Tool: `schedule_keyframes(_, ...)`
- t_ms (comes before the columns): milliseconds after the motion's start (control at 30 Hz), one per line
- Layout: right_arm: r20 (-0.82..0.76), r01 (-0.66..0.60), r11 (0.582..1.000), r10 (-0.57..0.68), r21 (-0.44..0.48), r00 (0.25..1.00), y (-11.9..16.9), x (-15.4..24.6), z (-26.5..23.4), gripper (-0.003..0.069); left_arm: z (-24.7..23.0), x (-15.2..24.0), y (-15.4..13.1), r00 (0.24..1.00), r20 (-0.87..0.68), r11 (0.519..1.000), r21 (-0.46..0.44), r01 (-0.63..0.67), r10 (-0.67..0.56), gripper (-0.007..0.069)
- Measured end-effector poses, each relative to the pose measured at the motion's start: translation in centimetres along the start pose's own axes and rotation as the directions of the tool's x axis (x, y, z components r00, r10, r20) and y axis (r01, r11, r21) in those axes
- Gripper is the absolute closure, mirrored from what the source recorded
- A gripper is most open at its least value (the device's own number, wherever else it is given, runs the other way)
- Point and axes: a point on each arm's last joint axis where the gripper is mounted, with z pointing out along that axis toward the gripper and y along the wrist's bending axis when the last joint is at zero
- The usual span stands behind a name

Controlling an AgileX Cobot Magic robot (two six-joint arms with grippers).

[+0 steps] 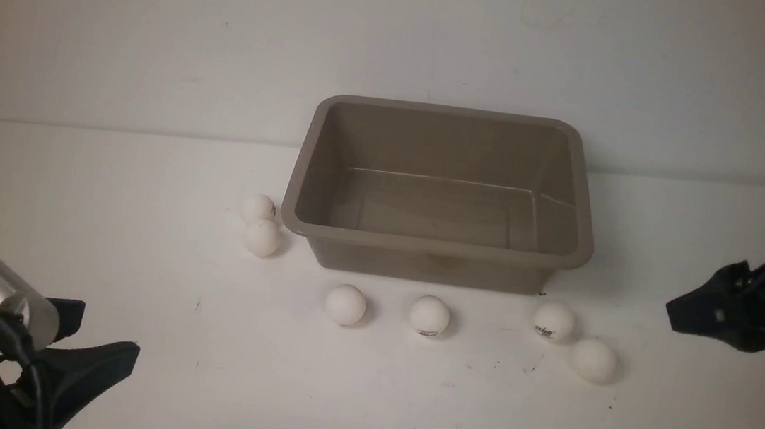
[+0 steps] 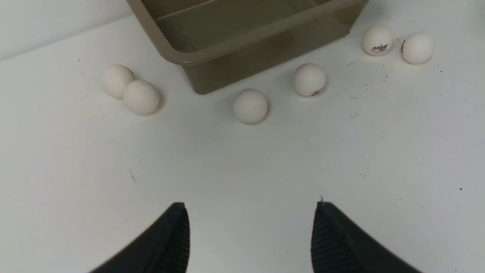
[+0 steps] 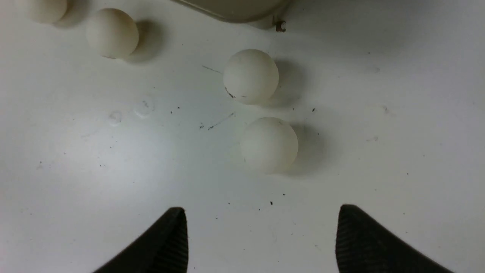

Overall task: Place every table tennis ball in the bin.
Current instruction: Use the right arm to clamp the table tennis ball closest to it

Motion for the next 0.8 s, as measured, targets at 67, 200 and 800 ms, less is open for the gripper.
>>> schedule_keyframes(67,-0.030,-0.003,1.000,0.003,-0.011,1.000,-0.3,0.1,1.1,0.0186,0.0,0.0,0.0,1.000,0.001,1.000,0.000,-0.010,0.010,0.0231)
schedule_keyframes(200,-0.068,0.016,1.000,-0.018,-0.021,0.998,-0.3,0.0,3.5,0.0186,0.0,0.0,0.0,1.000,0.001,1.000,0.000,-0.018,0.018,0.0231)
schedule_keyframes(800,-0.103,0.034,0.999,-0.037,-0.027,0.994,-0.4,-2.5,7.6,0.0176,0.0,0.0,0.0,1.000,0.001,1.000,0.000,-0.020,0.020,0.0231)
